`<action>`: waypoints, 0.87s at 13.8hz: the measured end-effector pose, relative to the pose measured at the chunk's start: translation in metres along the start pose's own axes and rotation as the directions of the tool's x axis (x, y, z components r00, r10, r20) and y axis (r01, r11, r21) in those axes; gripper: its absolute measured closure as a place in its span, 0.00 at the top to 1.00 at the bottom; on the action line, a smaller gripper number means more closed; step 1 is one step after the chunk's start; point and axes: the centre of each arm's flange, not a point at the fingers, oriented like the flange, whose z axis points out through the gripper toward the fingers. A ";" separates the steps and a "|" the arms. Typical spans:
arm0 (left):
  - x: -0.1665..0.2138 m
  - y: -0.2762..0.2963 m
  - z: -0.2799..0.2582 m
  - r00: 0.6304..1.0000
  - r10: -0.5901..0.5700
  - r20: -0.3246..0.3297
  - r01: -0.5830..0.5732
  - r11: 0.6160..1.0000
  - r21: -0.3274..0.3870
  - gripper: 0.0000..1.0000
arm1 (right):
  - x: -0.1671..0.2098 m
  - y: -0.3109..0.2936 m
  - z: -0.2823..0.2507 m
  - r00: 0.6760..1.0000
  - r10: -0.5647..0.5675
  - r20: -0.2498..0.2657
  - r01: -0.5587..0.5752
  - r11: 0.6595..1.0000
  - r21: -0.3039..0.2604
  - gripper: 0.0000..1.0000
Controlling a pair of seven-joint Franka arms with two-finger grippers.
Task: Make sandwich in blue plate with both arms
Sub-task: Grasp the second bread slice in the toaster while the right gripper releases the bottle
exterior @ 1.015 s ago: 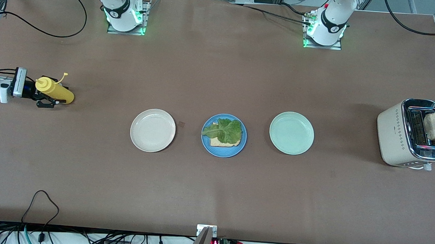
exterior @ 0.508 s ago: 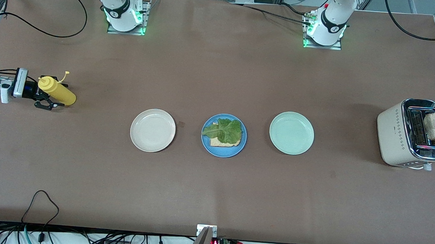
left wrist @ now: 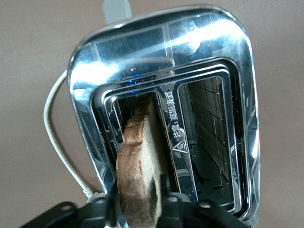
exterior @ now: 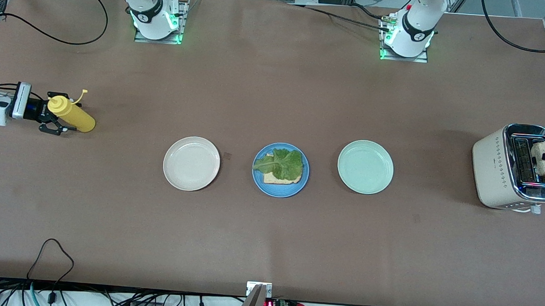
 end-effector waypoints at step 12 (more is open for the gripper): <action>-0.009 0.035 -0.152 0.998 0.038 -0.044 -0.037 0.999 0.023 0.10 | 0.004 -0.008 -0.048 1.000 -0.002 0.013 0.002 1.000 -0.003 1.00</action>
